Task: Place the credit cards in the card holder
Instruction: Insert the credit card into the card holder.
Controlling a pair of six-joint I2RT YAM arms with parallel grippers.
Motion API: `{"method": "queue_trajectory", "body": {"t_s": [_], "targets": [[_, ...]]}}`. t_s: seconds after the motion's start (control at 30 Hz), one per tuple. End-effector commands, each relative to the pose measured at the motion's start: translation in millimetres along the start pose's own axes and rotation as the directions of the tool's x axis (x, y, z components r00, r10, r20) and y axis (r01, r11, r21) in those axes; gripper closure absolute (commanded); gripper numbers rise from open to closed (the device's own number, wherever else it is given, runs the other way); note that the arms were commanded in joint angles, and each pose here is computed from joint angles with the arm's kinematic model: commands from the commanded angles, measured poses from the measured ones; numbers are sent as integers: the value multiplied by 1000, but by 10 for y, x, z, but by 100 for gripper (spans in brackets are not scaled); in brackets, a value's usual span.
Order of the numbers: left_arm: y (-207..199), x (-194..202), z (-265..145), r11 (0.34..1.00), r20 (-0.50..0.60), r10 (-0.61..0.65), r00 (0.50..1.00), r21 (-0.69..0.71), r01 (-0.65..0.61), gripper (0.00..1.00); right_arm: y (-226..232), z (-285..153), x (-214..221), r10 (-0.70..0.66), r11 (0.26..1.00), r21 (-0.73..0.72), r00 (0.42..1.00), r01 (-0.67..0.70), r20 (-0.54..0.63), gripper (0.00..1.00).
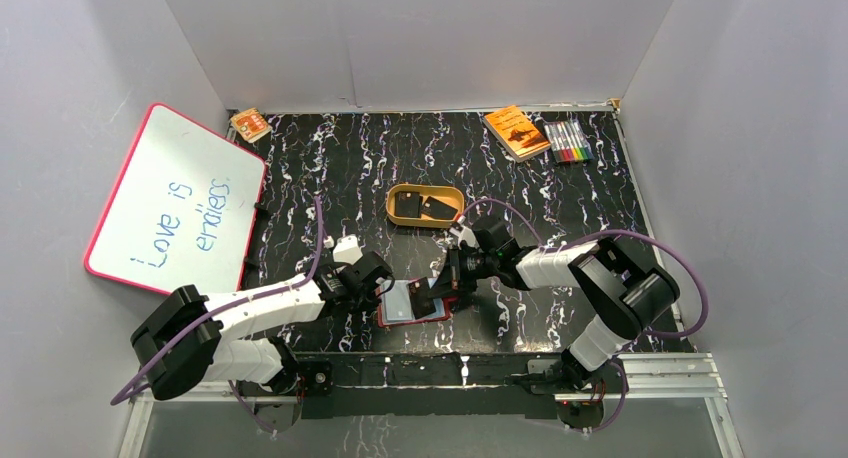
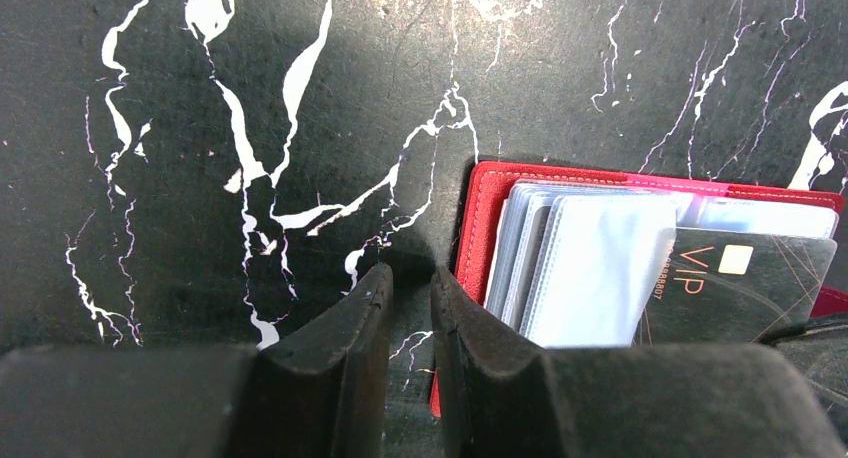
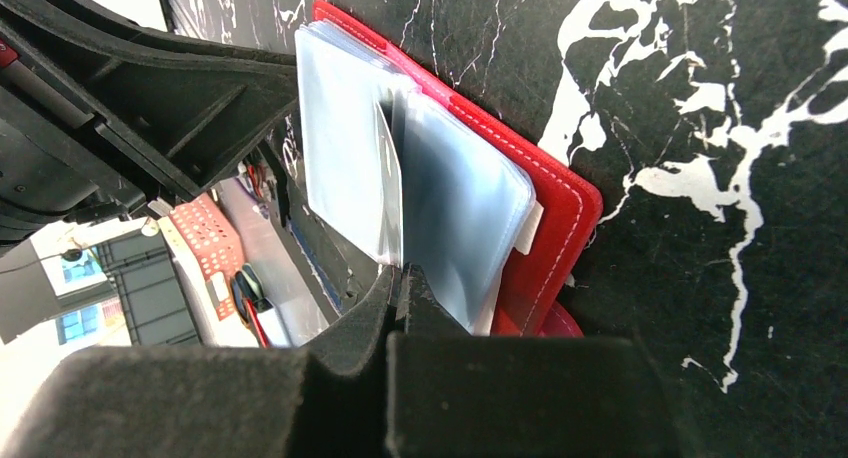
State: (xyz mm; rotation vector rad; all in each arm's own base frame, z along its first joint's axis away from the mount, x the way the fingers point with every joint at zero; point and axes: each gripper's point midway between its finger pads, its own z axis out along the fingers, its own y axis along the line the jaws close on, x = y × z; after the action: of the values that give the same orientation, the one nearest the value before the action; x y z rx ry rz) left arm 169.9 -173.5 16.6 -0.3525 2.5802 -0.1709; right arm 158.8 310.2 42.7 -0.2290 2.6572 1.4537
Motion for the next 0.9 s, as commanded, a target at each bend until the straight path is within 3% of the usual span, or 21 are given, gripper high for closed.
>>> {"method": "queue_trajectory", "body": {"t_s": [0.0, 0.87], "targets": [[274, 260, 75, 996, -87, 23, 996, -79, -30, 81, -60, 15, -26, -73, 997, 15, 997, 73, 22, 100], [282, 336, 101, 997, -113, 16, 993, -72, -25, 82, 141, 102, -3, -59, 996, -66, 998, 61, 20, 100]]}}
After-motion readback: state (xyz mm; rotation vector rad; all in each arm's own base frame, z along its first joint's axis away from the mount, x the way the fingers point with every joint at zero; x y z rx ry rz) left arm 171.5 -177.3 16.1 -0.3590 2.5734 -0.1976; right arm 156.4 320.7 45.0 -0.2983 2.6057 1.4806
